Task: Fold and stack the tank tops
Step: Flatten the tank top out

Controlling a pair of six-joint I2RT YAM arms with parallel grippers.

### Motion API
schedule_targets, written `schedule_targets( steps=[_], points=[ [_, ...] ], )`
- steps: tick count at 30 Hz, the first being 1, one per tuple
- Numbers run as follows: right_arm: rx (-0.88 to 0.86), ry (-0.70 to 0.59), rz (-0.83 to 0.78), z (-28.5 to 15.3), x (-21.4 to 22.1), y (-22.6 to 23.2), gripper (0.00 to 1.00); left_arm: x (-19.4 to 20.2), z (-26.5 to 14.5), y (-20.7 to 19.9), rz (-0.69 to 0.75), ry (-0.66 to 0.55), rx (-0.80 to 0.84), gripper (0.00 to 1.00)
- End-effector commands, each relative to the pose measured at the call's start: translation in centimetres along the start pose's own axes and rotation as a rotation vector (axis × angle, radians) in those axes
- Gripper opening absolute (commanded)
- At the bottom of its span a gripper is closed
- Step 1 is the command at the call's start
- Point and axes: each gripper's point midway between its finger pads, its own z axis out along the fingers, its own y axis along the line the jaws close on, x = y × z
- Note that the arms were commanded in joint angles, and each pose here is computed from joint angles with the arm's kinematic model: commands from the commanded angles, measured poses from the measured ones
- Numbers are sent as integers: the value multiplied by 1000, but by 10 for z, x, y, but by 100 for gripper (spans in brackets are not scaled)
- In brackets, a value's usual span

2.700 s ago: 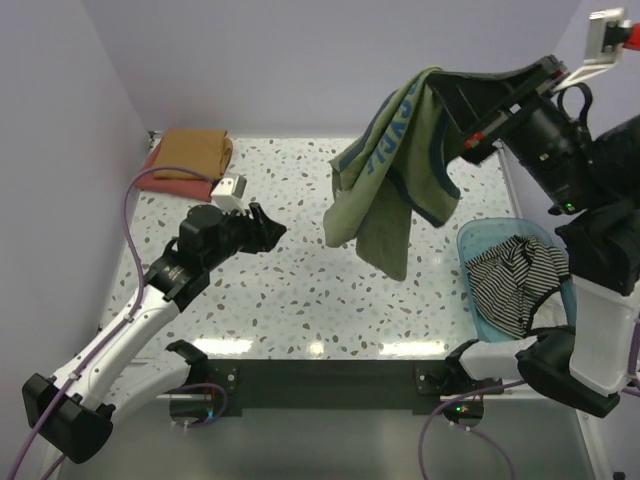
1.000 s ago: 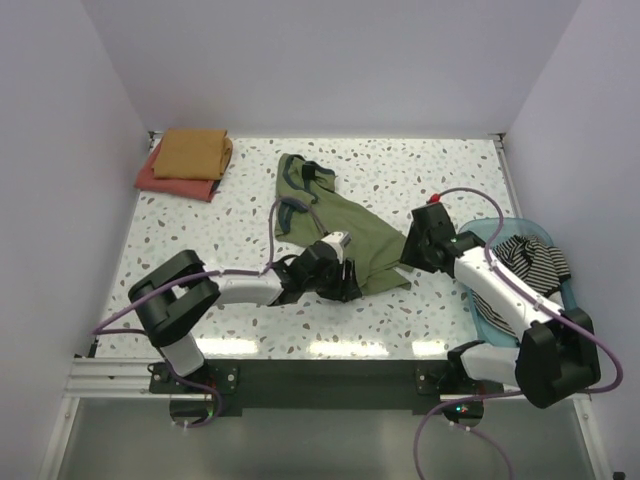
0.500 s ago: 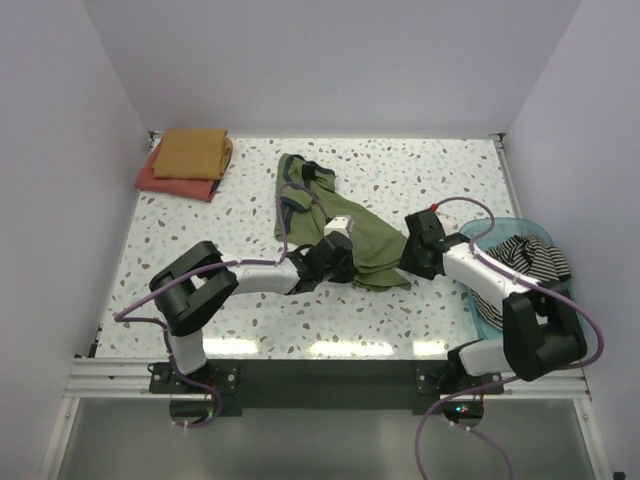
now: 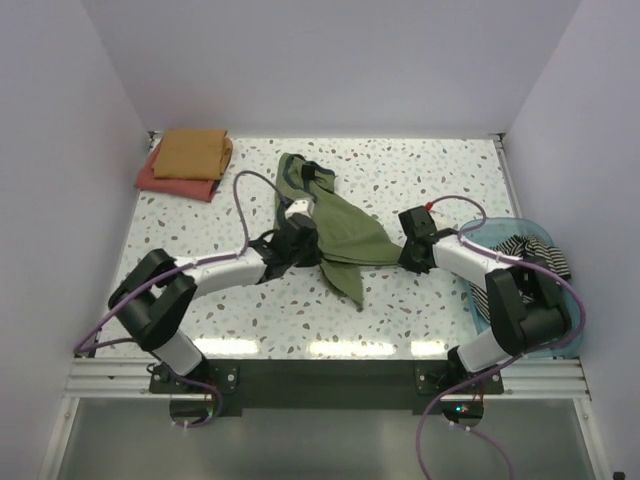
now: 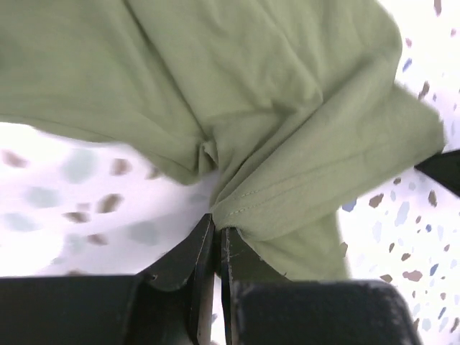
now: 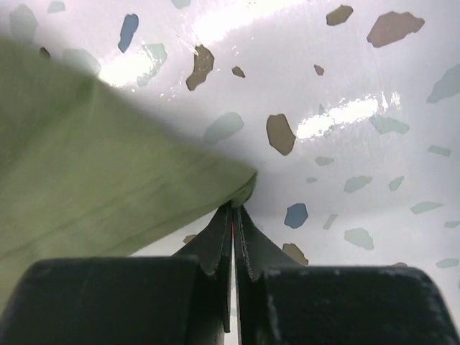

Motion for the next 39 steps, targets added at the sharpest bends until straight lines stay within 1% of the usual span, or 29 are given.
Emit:
schedule_targets(
  steps=[1,3,4,6,7,8,9,10,12,14,15,17,21,22,24,25,26,27,28,29,30,32,33,35,36,37,39],
  points=[
    [27,-61,26,-3,-23,3,0,-42,-27,31,-25,-83,-49,4],
    [24,-96,33,-12,-35,6,0,-68,-45,49,-39,-132,-85,5],
    [33,-100,29,-16,-37,4,0,-82,-53,52,-47,-161,-89,5],
    [35,-152,35,-31,-55,5,0,-108,-74,64,-47,-212,-107,5],
    [44,-160,32,-36,-58,3,0,-126,-87,61,-46,-260,-100,5],
    [27,-193,43,-46,-68,6,0,-130,-93,65,-24,-260,-115,5],
    [30,-205,47,-50,-72,5,0,-143,-101,64,-20,-285,-118,5],
    [29,-209,41,-55,-73,4,0,-147,-107,63,-12,-293,-113,6],
    [19,-226,45,-64,-78,4,0,-138,-110,67,3,-262,-120,5],
    [35,-224,41,-64,-73,-3,0,-131,-116,65,-7,-255,-93,5],
    [40,-237,47,-67,-73,-7,0,-119,-114,72,-8,-236,-104,5],
    [59,-232,43,-63,-68,-13,0,-115,-121,71,-15,-250,-77,5],
    [62,-192,36,-54,-58,-13,0,-89,-112,74,-23,-187,-46,6],
    [59,-192,38,-53,-57,-12,0,-74,-105,75,-24,-143,-25,5],
    [70,-190,40,-50,-53,-16,0,-65,-100,70,-45,-128,20,4],
    [75,-193,44,-49,-54,-18,0,-47,-98,66,-50,-81,74,4],
    [84,-186,43,-47,-52,-20,0,-49,-97,57,-62,-95,128,3],
    [88,-183,45,-46,-53,-21,0,-42,-97,51,-64,-77,163,1],
    [91,-180,54,-44,-55,-23,0,-28,-96,45,-62,-33,212,1],
    [97,-169,55,-40,-54,-24,0,-26,-97,37,-57,-35,247,0],
    [91,-164,65,-38,-55,-23,0,-10,-98,25,-29,0,281,0],
    [86,-160,67,-34,-59,-19,0,0,-103,4,7,-1,333,0],
    [81,-155,67,-32,-60,-17,0,17,-107,-13,42,35,381,0],
    [67,-163,75,-33,-67,-11,0,36,-106,-28,56,82,428,0],
    [70,-161,73,-32,-68,-10,0,53,-106,-32,75,116,446,0],
    [69,-165,73,-33,-70,-9,0,60,-105,-39,82,129,491,0],
    [70,-184,81,-36,-81,-7,0,86,-100,-38,93,202,500,1]
  ],
)
